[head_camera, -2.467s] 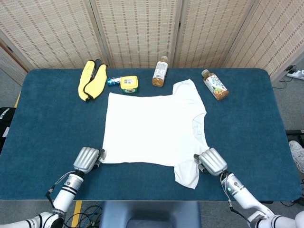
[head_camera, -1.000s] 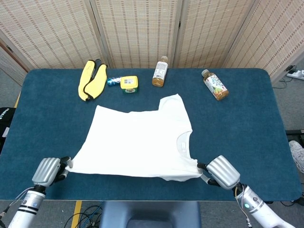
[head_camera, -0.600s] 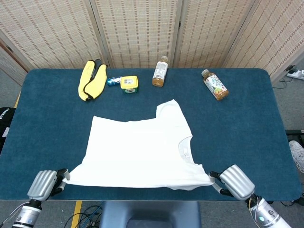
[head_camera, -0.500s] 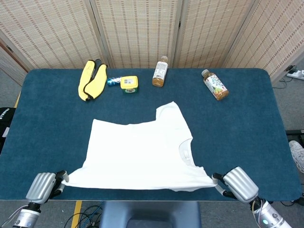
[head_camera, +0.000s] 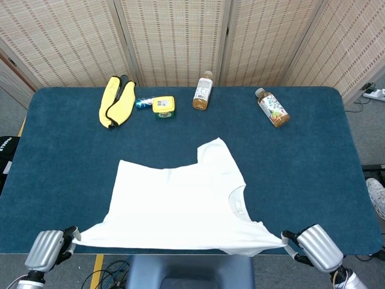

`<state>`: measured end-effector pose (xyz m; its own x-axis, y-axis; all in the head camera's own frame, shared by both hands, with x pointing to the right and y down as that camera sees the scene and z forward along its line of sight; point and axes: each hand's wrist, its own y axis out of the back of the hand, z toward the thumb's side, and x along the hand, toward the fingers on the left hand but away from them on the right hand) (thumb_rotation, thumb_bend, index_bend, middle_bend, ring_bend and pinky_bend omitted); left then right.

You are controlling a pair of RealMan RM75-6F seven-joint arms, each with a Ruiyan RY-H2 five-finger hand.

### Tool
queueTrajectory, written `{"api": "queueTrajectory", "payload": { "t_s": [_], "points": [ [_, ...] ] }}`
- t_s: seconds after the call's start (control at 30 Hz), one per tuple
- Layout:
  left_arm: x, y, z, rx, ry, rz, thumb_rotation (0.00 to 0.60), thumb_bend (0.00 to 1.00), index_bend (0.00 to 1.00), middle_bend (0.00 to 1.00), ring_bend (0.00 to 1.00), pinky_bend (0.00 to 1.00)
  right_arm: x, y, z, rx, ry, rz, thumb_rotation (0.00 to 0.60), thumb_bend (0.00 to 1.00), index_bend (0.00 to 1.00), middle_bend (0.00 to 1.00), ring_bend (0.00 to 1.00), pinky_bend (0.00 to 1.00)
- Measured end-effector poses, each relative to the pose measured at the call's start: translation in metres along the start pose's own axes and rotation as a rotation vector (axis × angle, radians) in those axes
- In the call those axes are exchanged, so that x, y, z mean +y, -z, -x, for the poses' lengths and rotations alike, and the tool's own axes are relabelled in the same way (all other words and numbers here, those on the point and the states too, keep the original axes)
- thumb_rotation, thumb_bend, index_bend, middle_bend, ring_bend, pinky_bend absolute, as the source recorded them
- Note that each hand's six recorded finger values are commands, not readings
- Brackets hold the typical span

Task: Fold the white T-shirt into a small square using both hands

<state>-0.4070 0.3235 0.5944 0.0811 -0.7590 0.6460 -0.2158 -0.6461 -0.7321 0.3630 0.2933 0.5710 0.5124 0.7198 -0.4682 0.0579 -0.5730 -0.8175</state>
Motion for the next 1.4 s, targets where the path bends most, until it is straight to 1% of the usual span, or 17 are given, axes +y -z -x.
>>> {"api": "queueTrajectory", "payload": {
  "t_s": [0.2,0.33,0.47,0.57,0.8,1.0,1.23,1.4],
  "points": [
    [0.003,0.004,0.009,0.015,-0.011,0.000,0.600,0.55,0.62,0.96,0.89,0.99,-0.001,-0.003,-0.009,-0.005,0.003,0.008,0.600,0.62,0.74,1.00,1.00,1.00],
    [0.004,0.003,0.011,0.008,-0.014,0.004,0.600,0.55,0.62,0.96,0.89,0.99,-0.001,-0.004,-0.010,-0.005,0.006,0.008,0.600,0.62,0.74,1.00,1.00,1.00],
    [0.006,0.001,0.004,-0.007,-0.017,-0.005,0.600,0.55,0.62,0.96,0.89,0.99,0.000,-0.004,-0.006,-0.003,0.013,0.005,0.600,0.62,0.74,1.00,1.00,1.00],
    [0.011,-0.002,-0.008,-0.025,-0.024,-0.022,0.600,0.55,0.62,0.96,0.89,0.99,0.002,-0.004,0.001,0.003,0.018,-0.004,0.600,0.62,0.74,1.00,1.00,1.00],
    [0.024,-0.009,-0.045,-0.065,-0.030,-0.065,0.600,0.55,0.62,0.96,0.89,0.99,0.005,-0.005,0.024,0.008,0.024,-0.026,0.600,0.62,0.74,1.00,1.00,1.00],
    [0.031,-0.018,-0.085,-0.092,-0.003,-0.110,0.600,0.55,0.62,0.96,0.89,0.99,0.008,-0.004,0.053,-0.004,0.032,-0.047,0.600,0.63,0.74,1.00,1.00,1.00],
    [0.032,-0.035,-0.133,-0.113,0.046,-0.167,0.600,0.55,0.62,0.96,0.89,0.99,0.006,-0.004,0.089,-0.014,0.015,-0.073,0.600,0.63,0.74,1.00,1.00,1.00],
    [0.027,-0.046,-0.166,-0.123,0.072,-0.217,0.600,0.55,0.63,0.96,0.89,0.99,0.007,-0.005,0.114,-0.021,0.025,-0.079,0.600,0.63,0.74,1.00,1.00,1.00]
  ]
}}
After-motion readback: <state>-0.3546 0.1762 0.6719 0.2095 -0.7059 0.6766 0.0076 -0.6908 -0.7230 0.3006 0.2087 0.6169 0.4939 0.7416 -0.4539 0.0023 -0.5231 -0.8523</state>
